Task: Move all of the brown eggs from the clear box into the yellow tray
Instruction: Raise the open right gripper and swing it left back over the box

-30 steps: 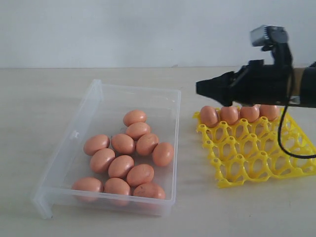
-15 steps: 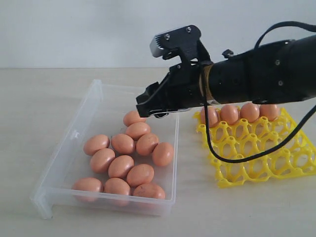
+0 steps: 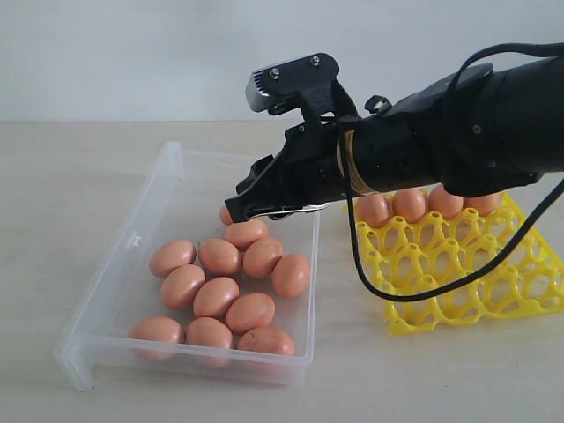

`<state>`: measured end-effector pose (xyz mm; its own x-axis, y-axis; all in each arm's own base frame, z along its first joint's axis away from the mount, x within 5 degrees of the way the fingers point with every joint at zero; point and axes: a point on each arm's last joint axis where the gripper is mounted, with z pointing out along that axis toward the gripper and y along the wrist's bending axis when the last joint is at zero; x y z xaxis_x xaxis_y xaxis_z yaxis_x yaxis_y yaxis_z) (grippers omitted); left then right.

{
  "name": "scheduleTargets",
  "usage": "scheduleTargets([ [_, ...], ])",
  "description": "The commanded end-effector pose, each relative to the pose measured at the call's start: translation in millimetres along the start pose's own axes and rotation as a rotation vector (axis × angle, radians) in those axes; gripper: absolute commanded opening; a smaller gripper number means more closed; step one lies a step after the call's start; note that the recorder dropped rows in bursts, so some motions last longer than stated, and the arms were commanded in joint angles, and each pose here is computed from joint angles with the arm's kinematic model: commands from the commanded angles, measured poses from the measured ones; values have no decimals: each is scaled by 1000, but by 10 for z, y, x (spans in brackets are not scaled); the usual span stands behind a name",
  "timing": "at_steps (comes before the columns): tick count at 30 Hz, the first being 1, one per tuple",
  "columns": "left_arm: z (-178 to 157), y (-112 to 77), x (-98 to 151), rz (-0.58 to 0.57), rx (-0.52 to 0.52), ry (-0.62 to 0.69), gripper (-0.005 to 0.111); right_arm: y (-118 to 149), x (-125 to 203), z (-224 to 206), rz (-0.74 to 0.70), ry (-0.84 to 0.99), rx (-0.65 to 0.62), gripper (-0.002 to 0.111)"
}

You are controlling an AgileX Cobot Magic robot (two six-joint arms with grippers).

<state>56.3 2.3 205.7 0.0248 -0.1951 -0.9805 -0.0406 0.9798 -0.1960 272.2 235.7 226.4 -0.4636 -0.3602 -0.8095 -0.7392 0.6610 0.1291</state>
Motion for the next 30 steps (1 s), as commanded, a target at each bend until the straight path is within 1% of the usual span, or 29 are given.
scheduleTargets([
  [1,1,-4,-12,-2,4,-1,4,103,-12,-22,-8,10,-103,36],
  [3,1,-4,-12,-2,4,-1,4,93,-14,-21,-16,8,-92,35],
  [5,1,-4,-12,-2,4,-1,4,45,-22,-18,-34,-1,-40,35],
  [8,1,-4,-12,-2,4,-1,4,-124,-73,-54,-74,-38,155,35],
  [10,1,-4,-12,-2,4,-1,4,-267,-137,-141,-75,-79,332,35],
  [12,1,-4,-12,-2,4,-1,4,-368,-203,-258,-86,-117,472,34],
  [13,1,-4,-12,-2,4,-1,4,-402,-240,-327,-99,-135,530,32],
  [15,1,-4,-12,-2,4,-1,4,-435,-303,-446,-145,-156,603,21],
  [17,1,-4,-12,-2,4,-1,4,-461,-359,-579,-221,-155,680,5],
  [18,1,-4,-12,-2,4,-1,4,-474,-370,-639,-235,-144,712,0],
  [21,1,-4,-12,-2,4,-1,4,-562,-355,-836,-252,-65,874,0],
  [23,1,-4,-12,-2,4,-1,4,-609,-283,-939,-250,51,956,0],
  [25,1,-4,-12,-2,4,-1,4,-621,-186,-962,-252,182,964,0],
  [26,1,-4,-12,-2,4,-1,4,-610,-132,-952,-243,243,936,0],
  [27,1,-4,-12,-2,4,-1,4,-584,-78,-928,-207,287,889,0],
  [29,1,-4,-12,-2,4,-1,4,-487,0,-842,-154,336,737,0],
  [30,1,-4,-12,-2,4,-1,4,-439,19,-805,-156,350,665,0],
])
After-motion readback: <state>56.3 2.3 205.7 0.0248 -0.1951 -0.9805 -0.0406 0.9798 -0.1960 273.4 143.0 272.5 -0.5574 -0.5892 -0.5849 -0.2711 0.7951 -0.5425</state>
